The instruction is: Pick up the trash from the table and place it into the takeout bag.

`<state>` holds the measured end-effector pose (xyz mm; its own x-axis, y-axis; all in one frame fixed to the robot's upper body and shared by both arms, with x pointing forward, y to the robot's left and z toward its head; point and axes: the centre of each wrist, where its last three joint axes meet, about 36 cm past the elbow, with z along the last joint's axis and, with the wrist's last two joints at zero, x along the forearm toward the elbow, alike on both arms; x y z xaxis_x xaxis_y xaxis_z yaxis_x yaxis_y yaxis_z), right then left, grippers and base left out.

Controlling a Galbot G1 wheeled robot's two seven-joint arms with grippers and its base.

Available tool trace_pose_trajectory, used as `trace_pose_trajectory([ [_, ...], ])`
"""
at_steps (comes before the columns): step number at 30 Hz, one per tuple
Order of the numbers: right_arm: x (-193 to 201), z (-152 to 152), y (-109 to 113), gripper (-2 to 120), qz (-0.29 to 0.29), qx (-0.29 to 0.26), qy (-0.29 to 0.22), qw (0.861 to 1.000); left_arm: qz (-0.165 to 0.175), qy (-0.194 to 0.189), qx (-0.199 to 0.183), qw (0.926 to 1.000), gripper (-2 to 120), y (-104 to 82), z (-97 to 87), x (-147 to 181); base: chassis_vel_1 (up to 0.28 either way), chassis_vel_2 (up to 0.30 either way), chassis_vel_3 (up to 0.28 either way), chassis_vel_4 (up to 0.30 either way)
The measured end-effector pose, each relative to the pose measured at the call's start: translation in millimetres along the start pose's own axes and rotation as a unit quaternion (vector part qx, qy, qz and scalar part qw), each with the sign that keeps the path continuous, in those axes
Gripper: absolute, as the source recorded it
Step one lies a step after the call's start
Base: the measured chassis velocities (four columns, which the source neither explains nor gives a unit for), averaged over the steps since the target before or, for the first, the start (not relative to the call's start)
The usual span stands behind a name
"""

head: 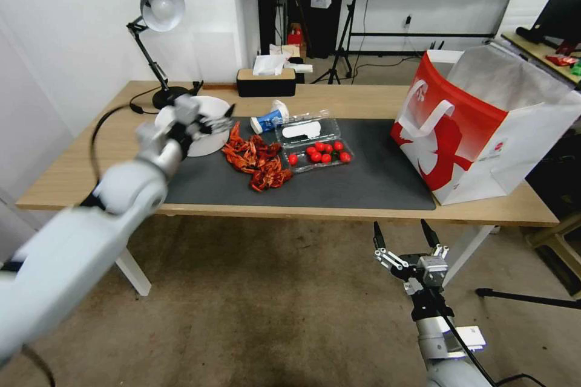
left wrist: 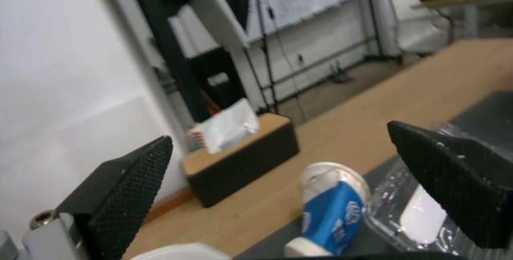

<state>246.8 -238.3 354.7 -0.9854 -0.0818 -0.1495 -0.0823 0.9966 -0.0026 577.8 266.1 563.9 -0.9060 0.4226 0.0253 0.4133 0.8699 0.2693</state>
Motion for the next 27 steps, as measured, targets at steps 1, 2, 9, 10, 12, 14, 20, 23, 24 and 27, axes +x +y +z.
trace_pose_trajectory([
  [1, 0, -1, 1, 100, 0.0, 0.0, 0.0, 1.0, 0.017, 0.012, -0.007, 0.9997, 100, -1.1, -2.4, -20, 0.0, 0.0, 0.0, 0.0],
  [2, 0, -2, 1, 100, 0.0, 0.0, -0.001, 1.0, 0.026, 0.016, -0.011, 0.9995, 100, -1.5, -5.2, -29, 0.0, 0.0, 0.0, 0.0],
  [9, 0, -5, 1, 100, 0.004, 0.002, -0.001, 1.0, 0.105, 0.083, -0.059, 0.9893, 100, 10.8, -17.4, -104, 0.0, 0.0, 0.0, 0.0],
  [10, 0, -5, 1, 100, 0.004, 0.002, 0.0, 1.0, 0.113, 0.102, -0.072, 0.9857, 100, 17.3, -17.0, -113, 0.0, 0.0, 0.0, 0.0],
  [12, 1, -5, 1, 100, 0.005, 0.002, 0.0, 1.0, 0.116, 0.115, -0.081, 0.9833, 100, 22.1, -15.8, -119, 0.0, 0.0, 0.0, 0.0],
  [14, 1, -5, 1, 100, 0.005, 0.002, 0.001, 1.0, 0.118, 0.124, -0.087, 0.9815, 100, 25.5, -14.6, -126, 0.0, 0.0, 0.0, 0.0],
  [20, 2, -1, -2, 100, 0.009, 0.005, 0.005, 1.0, 0.131, 0.173, -0.121, 0.9688, 100, 45.2, -6.2, -148, 0.0, 0.0, 0.0, 0.0],
  [23, 2, 1, -4, 100, 0.01, 0.007, 0.009, 1.0, 0.153, 0.195, -0.142, 0.9583, 100, 51.1, -7.5, -149, 0.0, 0.0, 0.0, 0.0],
  [24, 2, 1, -4, 100, 0.01, 0.007, 0.009, 1.0, 0.153, 0.195, -0.142, 0.9583, 100, 51.1, -7.5, -149, 0.0, 0.0, 0.0, 0.0],
  [27, 3, 3, -5, 100, 0.011, 0.007, 0.008, 1.0, 0.17, 0.216, -0.167, 0.9468, 100, 60.1, -11.9, -151, 0.0, 0.0, 0.0, 0.0],
])
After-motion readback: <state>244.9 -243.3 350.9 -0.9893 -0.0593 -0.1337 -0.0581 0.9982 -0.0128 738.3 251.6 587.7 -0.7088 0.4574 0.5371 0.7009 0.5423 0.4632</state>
